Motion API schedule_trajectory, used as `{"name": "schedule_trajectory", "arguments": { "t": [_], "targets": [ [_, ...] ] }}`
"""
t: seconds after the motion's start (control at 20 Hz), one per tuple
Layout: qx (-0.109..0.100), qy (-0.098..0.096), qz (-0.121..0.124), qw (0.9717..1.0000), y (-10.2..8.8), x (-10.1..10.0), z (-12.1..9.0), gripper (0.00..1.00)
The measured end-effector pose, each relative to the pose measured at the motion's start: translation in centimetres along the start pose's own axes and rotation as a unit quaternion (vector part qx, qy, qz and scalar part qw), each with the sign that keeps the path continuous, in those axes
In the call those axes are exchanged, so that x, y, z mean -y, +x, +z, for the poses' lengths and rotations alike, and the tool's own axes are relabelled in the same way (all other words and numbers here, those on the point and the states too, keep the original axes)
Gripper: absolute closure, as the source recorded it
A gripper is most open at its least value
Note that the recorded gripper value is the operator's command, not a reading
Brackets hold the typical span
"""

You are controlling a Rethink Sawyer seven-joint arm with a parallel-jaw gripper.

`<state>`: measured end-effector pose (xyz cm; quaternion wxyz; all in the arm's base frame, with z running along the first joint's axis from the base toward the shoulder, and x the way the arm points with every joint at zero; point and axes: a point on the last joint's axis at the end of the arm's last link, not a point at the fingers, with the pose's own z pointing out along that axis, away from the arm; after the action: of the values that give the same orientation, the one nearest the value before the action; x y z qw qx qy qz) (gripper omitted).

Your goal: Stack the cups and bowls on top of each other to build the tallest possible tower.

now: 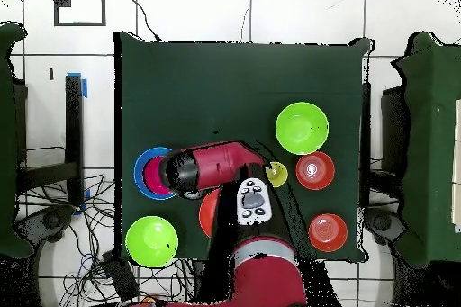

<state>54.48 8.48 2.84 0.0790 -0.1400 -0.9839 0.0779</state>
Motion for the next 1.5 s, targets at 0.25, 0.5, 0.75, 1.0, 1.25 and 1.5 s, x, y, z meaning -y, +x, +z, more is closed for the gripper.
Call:
{"name": "schedule_trajectory", "arguments": {
  "t": [0.25, 0.5, 0.75, 1.0, 1.25, 1.5],
  "targets": [
    [-0.004, -0.009, 0.028, 0.9996, -2.0, 4.3, 0.7, 0.0],
    [-0.006, -0.018, 0.05, 0.9985, -3.6, 8.4, 1.5, 0.0],
    [0.011, -0.056, 0.063, 0.9964, -5.4, 9.0, 1.8, 0.0],
    [0.043, -0.104, 0.056, 0.9921, -6.4, 7.4, 3.7, 0.0],
    [0.044, -0.125, 0.04, 0.9903, -5.9, 5.4, 5.1, 0.0],
    [0.035, -0.14, 0.026, 0.9892, -5.2, 3.4, 5.8, 0.0]
  ]
}}
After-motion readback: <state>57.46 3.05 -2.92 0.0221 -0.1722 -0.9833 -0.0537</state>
